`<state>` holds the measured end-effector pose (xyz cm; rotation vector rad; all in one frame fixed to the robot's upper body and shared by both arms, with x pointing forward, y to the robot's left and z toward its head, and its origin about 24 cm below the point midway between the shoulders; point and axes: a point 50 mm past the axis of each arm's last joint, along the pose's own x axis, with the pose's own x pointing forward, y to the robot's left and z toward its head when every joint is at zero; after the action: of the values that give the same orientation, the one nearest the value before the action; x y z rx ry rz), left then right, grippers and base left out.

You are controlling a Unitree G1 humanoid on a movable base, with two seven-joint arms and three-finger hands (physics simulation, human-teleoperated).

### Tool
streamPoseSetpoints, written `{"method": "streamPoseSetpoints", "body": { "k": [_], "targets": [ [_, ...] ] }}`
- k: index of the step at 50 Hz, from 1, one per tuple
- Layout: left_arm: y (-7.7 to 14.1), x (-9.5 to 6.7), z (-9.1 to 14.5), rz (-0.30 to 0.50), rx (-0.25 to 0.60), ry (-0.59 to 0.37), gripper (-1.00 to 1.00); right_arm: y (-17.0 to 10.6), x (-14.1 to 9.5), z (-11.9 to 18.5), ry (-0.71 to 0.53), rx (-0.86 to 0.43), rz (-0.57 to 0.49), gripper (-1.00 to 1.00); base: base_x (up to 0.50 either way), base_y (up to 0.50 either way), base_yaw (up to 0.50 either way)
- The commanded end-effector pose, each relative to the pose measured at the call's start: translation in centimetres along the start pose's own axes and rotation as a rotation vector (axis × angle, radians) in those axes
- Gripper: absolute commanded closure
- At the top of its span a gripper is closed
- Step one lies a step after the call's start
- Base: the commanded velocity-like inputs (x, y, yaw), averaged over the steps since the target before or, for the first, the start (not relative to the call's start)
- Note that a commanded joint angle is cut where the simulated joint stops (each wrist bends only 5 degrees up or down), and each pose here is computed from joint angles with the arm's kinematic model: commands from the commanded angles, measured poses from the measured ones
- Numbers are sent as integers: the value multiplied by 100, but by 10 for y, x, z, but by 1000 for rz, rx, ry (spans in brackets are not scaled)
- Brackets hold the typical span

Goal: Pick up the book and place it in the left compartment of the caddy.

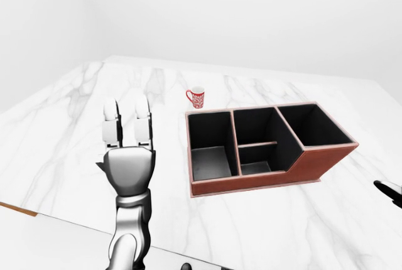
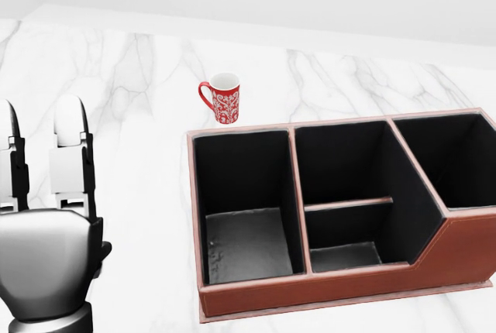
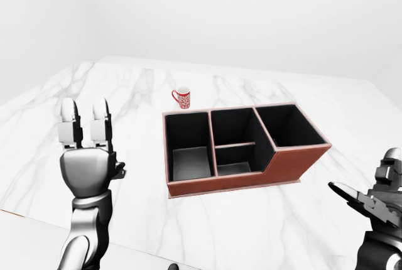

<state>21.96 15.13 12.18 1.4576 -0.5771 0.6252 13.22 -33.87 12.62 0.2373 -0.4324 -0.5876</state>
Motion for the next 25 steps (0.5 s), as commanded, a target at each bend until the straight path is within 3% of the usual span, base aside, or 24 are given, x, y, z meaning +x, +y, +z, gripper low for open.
{"method": "streamPoseSetpoints", "body": {
  "k": [1,25],
  "targets": [
    [0,0,1,0,2,-3,-100,0,0,0,0,-3,-1,-100,0,0,0],
    [-16,5,7,-40,-10,-25,-100,3,0,-5,11,1,31,-100,0,0,0]
  ]
}}
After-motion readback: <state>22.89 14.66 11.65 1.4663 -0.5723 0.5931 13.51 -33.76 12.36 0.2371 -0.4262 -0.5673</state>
